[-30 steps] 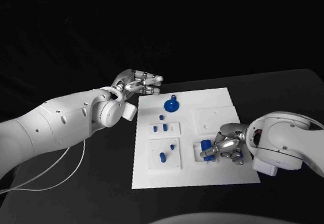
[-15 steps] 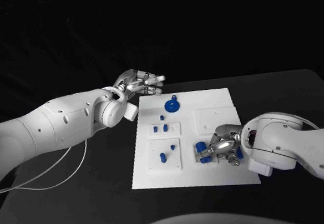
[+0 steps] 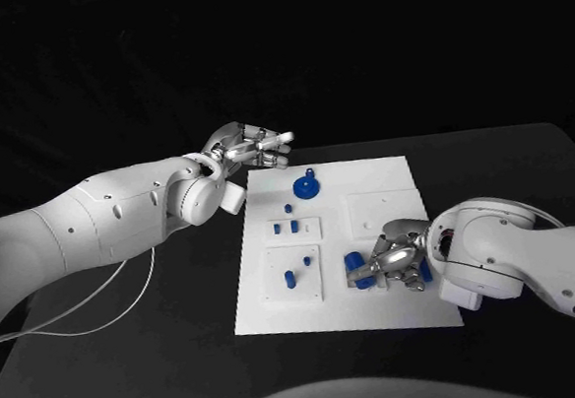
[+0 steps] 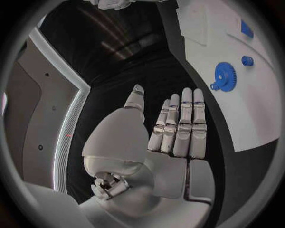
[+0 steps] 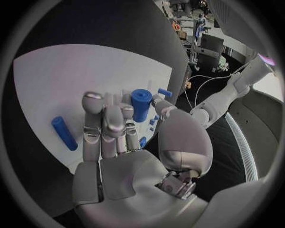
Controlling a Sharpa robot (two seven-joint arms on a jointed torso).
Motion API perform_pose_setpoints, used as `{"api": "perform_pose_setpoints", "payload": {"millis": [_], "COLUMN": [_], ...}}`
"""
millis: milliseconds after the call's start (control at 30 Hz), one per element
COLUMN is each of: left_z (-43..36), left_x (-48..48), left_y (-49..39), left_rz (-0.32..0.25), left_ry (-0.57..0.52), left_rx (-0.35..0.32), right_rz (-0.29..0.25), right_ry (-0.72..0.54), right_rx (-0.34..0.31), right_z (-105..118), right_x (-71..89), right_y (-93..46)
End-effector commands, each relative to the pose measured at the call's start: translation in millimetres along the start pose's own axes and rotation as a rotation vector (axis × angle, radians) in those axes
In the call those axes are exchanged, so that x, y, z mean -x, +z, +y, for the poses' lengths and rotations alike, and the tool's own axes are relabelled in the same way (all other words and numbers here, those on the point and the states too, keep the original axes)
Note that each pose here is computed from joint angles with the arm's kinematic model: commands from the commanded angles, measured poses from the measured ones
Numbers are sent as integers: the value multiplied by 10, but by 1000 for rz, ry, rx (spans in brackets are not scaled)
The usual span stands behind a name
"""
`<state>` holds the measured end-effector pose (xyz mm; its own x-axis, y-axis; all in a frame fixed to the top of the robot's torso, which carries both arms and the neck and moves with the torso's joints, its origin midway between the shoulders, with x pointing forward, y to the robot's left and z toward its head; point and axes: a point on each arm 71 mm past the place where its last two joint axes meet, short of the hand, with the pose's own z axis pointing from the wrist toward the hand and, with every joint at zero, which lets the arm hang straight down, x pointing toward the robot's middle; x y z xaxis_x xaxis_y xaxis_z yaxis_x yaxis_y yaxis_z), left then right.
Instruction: Assemble the parts on the task board
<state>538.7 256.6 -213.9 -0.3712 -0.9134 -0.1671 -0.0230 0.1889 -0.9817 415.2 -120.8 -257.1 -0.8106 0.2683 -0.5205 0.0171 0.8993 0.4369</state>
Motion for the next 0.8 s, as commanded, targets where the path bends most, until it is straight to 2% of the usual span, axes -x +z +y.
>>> {"api": "perform_pose_setpoints", "payload": {"millis": [33,367,800], "left_z": [-12,-10,-5], "left_x": [-26,-22,1], "left_y": [3,1,-9], "left_rz": [18,16,10], "left_ry": [-5,-5,-2], "left_rx": [-11,-10,-7], "right_rz": [-1,-8,-18], "right_ry": [-22,-23,-31], "right_rx": [-76,-68,-67], "right_z": [-70,-51,-132], "right_x": [-39,-47,-46], "right_y": [29,13,-113]}}
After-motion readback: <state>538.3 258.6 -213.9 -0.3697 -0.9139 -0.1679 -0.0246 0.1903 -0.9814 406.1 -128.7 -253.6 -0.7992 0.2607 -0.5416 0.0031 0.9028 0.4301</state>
